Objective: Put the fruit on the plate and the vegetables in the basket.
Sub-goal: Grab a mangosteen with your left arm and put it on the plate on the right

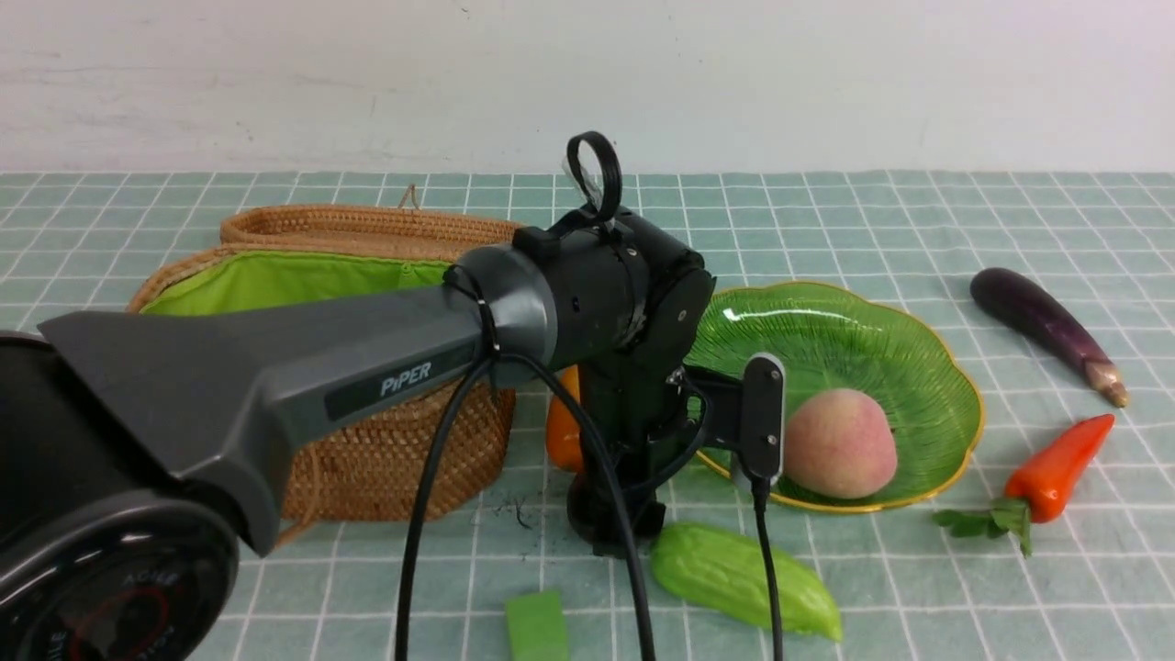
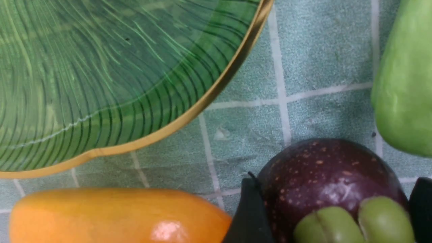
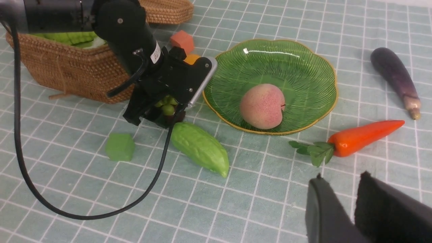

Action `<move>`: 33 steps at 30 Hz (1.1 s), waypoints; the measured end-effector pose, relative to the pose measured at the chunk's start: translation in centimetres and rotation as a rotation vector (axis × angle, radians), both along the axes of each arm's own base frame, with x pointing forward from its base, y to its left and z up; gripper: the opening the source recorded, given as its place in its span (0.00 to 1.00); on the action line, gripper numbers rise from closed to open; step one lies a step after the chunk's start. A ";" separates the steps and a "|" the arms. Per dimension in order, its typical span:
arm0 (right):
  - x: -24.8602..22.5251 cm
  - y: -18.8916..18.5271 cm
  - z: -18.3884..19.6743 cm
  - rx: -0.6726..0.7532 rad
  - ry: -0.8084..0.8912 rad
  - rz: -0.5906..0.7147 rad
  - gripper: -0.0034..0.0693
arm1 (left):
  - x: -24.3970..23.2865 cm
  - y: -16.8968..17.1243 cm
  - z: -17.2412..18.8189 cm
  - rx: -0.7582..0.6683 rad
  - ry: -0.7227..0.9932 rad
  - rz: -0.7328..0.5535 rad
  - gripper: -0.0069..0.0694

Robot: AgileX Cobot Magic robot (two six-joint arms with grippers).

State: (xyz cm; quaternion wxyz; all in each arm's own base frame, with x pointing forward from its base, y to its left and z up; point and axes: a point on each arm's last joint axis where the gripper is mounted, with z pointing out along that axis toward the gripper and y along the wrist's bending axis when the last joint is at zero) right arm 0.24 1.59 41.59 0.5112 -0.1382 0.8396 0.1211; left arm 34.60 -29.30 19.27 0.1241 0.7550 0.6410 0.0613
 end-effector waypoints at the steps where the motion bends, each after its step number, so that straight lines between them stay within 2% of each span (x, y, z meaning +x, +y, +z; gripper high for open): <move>1: 0.0 0.0 0.0 0.000 0.000 0.000 0.27 | 0.0 0.0 0.0 0.001 0.001 0.000 0.79; 7: 0.0 0.1 0.0 0.010 0.002 0.010 0.27 | 0.0 0.0 -0.2 0.006 0.008 0.001 0.76; 13: -0.1 0.2 0.0 0.012 0.002 0.015 0.27 | -0.1 -0.4 0.3 -0.063 0.017 0.062 0.76; 20: 0.0 0.2 0.0 0.012 0.000 0.014 0.27 | -0.4 -1.0 4.6 -0.268 -0.010 0.195 0.76; 24: 0.0 0.2 0.2 0.018 -0.020 0.011 0.27 | 0.8 -2.7 8.6 -0.589 -0.039 0.438 0.76; 28: 0.1 0.2 0.3 0.026 -0.026 0.016 0.27 | 2.0 -3.7 7.6 -0.724 -0.040 0.563 0.76; 33: 0.0 0.4 0.3 0.042 -0.021 0.030 0.27 | 3.5 -4.8 3.2 -0.722 -0.032 0.615 0.76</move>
